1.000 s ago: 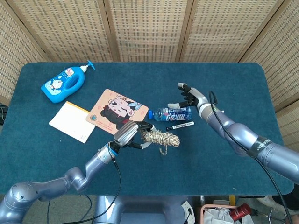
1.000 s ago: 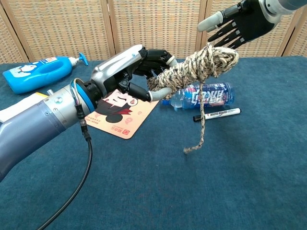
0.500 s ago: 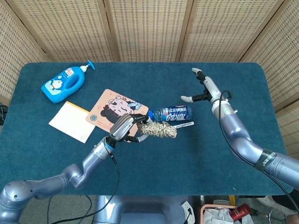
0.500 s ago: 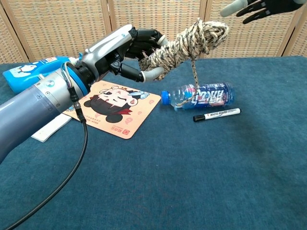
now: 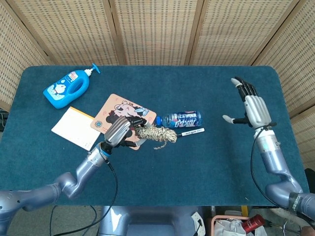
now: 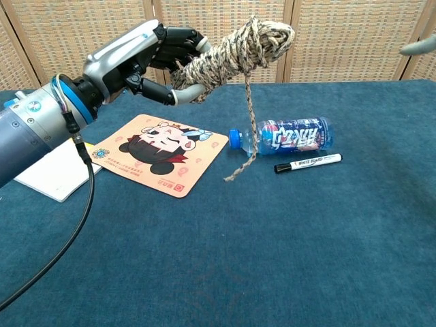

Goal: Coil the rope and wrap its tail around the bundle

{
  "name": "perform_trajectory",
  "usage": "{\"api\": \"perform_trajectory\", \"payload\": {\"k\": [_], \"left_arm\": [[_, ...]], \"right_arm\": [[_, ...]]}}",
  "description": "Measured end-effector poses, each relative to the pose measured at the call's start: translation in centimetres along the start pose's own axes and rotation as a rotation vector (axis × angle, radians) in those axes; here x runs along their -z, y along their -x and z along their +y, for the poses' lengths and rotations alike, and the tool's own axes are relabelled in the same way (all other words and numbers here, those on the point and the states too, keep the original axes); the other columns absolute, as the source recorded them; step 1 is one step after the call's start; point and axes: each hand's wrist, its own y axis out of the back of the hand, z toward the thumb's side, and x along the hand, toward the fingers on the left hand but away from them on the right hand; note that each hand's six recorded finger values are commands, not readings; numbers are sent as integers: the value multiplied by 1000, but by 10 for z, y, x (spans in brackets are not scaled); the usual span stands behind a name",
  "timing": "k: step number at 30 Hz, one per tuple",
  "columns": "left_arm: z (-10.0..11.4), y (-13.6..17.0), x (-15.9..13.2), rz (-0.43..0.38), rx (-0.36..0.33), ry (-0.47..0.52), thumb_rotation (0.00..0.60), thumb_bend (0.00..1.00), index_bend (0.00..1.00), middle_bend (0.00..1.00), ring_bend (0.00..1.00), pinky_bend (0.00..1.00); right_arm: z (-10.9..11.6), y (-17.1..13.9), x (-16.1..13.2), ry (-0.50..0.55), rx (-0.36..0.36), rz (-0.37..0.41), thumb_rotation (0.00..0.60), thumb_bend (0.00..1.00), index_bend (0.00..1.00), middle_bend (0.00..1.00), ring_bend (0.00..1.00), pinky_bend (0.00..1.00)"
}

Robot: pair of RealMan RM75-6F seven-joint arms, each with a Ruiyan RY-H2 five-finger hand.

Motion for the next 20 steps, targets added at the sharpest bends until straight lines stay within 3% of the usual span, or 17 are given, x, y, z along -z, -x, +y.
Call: {"api": "perform_trajectory", "payload": {"k": [3, 7, 12, 20], "left_arm": [[6, 3, 1, 3, -4, -10, 600, 829, 653, 538, 454, 533], [12, 8, 0, 6, -11, -27, 600, 828, 654, 538, 454, 533], [23, 14, -1, 8, -17, -60, 600, 829, 653, 538, 454, 533], [38, 23, -5, 11, -27, -87, 600, 830, 653, 538, 454, 533]], "right_arm": [[-11, -32, 10, -172, -9, 33, 600, 0, 8, 0, 0, 0], [-30, -75, 21, -302, -67, 29, 600, 0, 8, 0, 0, 0], [-42, -117, 19, -367, -100, 20, 600, 0, 8, 0, 0, 0], [-46, -142, 17, -392, -92, 20, 600, 0, 10, 0, 0, 0]]}}
